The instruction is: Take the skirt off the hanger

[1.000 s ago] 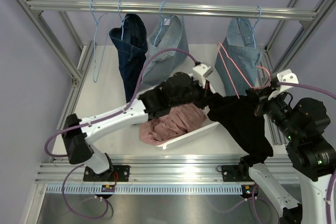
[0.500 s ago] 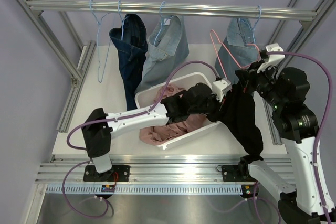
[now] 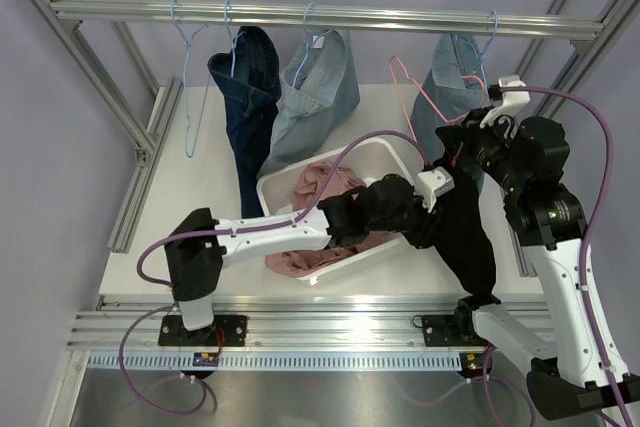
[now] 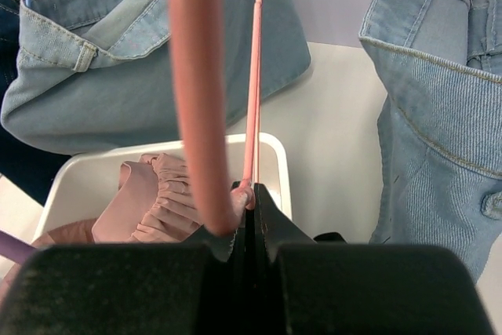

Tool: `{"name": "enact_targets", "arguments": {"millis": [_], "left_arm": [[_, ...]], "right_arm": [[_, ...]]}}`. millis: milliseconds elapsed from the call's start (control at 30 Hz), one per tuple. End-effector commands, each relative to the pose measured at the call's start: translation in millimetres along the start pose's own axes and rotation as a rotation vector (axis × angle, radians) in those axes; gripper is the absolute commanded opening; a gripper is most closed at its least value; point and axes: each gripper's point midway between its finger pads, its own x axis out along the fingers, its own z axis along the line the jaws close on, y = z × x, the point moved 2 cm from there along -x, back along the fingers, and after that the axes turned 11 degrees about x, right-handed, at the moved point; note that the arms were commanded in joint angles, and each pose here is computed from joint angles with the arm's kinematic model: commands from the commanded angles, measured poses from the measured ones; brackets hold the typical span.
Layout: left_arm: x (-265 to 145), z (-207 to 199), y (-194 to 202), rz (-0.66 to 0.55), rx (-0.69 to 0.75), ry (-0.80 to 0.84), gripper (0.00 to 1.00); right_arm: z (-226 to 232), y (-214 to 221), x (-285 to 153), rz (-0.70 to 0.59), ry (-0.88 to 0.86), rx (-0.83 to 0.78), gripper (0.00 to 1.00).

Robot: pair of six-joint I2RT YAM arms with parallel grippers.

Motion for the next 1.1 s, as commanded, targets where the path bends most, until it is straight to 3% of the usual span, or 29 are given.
{"name": "enact_targets", "arguments": {"millis": [0, 33, 133, 200, 400, 567, 800, 1067], "left_arm": [[-20, -15, -31, -0.109, 0.051, 0.034, 0.37], [-31, -15, -39, -0.131, 0.064, 0.019, 0.57], [-56, -16, -55, -0.166, 0.097, -0.009, 0.79], [-69, -15, -64, -0.180, 0.108, -0.030, 0.83], [-114, 9, -99, -0.276, -0.012, -0.123, 0.84], [-136, 32, -131, -0.425, -0.237, -0.136, 0.83], [-130, 54, -154, -0.548, -0.467, -0.151, 0.79], [-104, 76, -154, -0.581, -0.683, -0.197, 0.75]], "right_arm": [[13, -35, -8, -0.134, -0.049, -0.064, 0.00], [12, -32, -9, -0.125, -0.046, -0.075, 0.00], [8, -25, -15, -0.111, -0.046, -0.159, 0.00], [8, -20, -20, -0.101, -0.053, -0.201, 0.00], [14, 3, -34, -0.030, -0.150, -0.365, 0.00], [18, 32, -42, 0.048, -0.253, -0.468, 0.00], [32, 50, -51, 0.085, -0.385, -0.500, 0.00], [46, 53, -59, 0.082, -0.468, -0.480, 0.00]]}}
